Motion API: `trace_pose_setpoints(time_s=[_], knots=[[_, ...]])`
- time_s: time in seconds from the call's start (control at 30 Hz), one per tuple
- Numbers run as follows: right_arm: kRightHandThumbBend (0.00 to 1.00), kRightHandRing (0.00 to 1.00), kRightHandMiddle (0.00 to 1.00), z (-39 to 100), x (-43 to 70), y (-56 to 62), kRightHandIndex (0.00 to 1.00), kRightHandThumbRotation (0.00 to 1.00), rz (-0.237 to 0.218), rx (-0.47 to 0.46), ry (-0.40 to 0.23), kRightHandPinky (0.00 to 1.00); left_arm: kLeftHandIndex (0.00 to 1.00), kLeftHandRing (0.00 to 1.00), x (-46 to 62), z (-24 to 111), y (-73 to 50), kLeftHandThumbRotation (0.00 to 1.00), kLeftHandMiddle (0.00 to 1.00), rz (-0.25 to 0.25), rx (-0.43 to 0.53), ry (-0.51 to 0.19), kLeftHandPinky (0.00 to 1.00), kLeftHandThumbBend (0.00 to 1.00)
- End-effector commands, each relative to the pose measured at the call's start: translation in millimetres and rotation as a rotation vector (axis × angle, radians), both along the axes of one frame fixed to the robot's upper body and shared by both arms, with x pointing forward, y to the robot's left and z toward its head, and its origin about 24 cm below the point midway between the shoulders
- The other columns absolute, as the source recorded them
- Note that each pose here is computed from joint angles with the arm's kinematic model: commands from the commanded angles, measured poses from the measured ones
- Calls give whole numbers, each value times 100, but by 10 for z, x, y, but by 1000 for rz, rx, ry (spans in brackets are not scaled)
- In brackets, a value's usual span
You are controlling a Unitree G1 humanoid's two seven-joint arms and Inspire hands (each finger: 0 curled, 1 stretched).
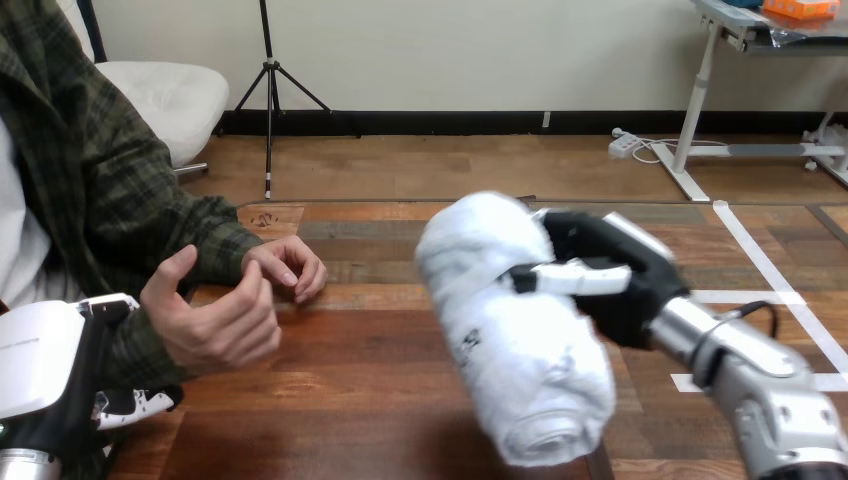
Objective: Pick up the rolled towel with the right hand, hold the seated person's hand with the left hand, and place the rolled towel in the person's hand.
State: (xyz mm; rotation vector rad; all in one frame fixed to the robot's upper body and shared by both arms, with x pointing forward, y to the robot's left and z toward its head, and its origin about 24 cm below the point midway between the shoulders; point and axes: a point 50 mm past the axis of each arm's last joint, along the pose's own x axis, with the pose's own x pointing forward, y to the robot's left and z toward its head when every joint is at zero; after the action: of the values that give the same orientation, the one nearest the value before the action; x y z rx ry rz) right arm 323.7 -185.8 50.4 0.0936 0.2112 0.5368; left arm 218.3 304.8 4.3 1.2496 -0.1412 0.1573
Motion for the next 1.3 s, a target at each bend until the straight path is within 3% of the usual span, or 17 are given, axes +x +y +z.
trace_pose_setpoints(time_s=[0.0, 0.37, 0.63, 1.07, 1.27], knots=[[75, 15, 24, 625, 354, 300, 35, 0, 67, 25, -217, 10, 44, 38, 129, 155, -246, 0, 43, -70, -78, -97, 33, 95], [71, 12, 21, 578, 450, 524, 31, 0, 126, -9, -202, 8, 44, 38, 129, 235, -369, 0, 43, -100, -122, -130, 33, 96], [71, 13, 21, 542, 502, 659, 31, 0, 142, -27, -184, 8, 44, 39, 119, 279, -446, 0, 44, -102, -142, -134, 33, 95], [68, 11, 19, 518, 553, 906, 31, 0, 196, -44, -162, 7, 42, 37, 100, 325, -555, 0, 42, -105, -170, -165, 31, 95], [69, 11, 19, 515, 565, 1010, 30, 0, 215, -72, -179, 7, 42, 36, 86, 341, -598, 0, 42, -112, -177, -174, 31, 95]])
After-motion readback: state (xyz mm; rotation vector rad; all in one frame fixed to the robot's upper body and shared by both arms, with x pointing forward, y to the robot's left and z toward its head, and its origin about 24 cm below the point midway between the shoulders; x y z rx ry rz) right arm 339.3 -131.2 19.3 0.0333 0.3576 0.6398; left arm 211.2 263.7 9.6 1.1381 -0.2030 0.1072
